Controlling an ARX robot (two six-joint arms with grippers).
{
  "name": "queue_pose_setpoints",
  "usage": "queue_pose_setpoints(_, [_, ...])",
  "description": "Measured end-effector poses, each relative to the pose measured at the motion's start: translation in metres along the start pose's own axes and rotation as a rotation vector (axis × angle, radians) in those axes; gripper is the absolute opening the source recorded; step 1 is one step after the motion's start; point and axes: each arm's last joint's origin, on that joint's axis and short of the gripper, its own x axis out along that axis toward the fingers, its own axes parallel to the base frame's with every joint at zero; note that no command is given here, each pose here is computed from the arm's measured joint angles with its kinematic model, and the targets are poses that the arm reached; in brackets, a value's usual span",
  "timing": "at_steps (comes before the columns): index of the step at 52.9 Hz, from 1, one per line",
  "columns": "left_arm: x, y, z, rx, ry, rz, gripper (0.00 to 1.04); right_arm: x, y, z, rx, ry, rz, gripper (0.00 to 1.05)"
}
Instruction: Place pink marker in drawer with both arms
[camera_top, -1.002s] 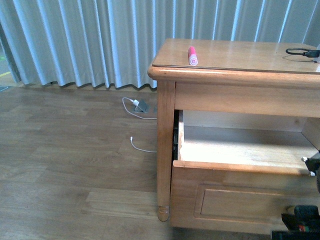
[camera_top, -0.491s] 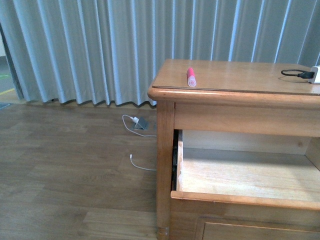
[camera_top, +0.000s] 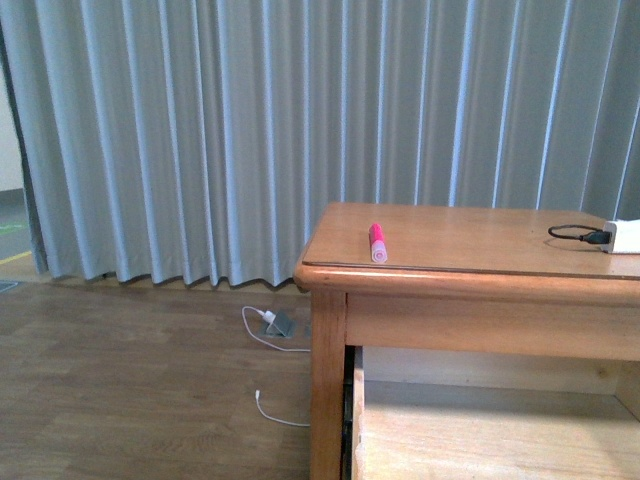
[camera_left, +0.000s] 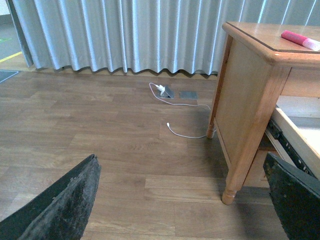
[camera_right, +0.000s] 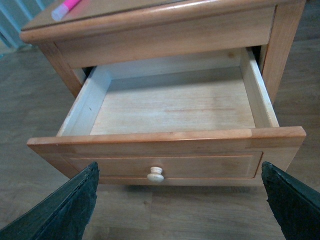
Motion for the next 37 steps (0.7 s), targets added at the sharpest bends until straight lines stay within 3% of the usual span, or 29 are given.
queue_pose_setpoints(37, [0.0000, 0.0000, 0.0000, 0.000, 0.000, 0.000, 0.99, -0.0033, -0.0022, 0.0010, 0.003, -0.023, -0.024, 0.96])
